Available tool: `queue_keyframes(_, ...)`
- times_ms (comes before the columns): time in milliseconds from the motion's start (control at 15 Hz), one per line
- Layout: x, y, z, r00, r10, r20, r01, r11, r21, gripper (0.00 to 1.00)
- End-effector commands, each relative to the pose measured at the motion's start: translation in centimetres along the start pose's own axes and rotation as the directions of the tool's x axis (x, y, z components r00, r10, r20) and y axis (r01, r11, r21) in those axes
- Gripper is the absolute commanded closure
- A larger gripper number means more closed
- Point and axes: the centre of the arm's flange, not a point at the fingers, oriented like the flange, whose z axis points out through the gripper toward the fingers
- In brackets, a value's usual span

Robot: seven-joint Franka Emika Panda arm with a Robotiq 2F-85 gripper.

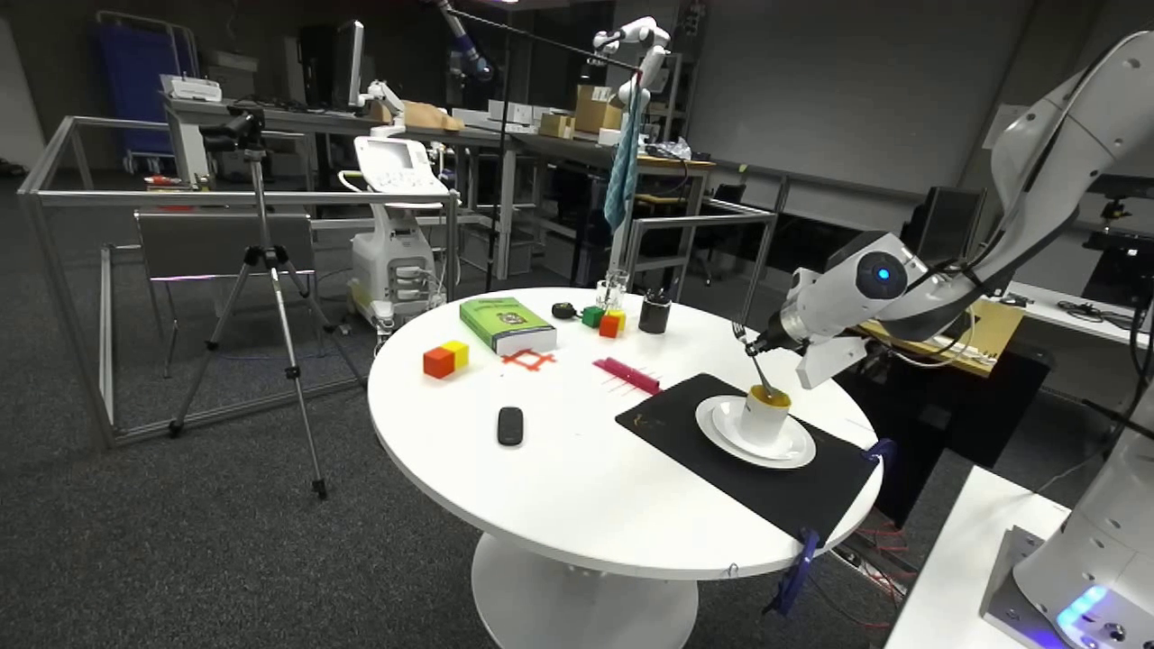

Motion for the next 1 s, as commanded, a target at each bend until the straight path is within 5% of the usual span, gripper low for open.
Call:
queue_keyframes(0,0.4,-1.0,1.2,0.999,0.014,-0.044,-0.013,1.000,0.018,0.99)
queue_keyframes(933,-1.2,-2.0,0.0,0.998,0.036,-0.059,-0.031,0.996,0.083,0.99)
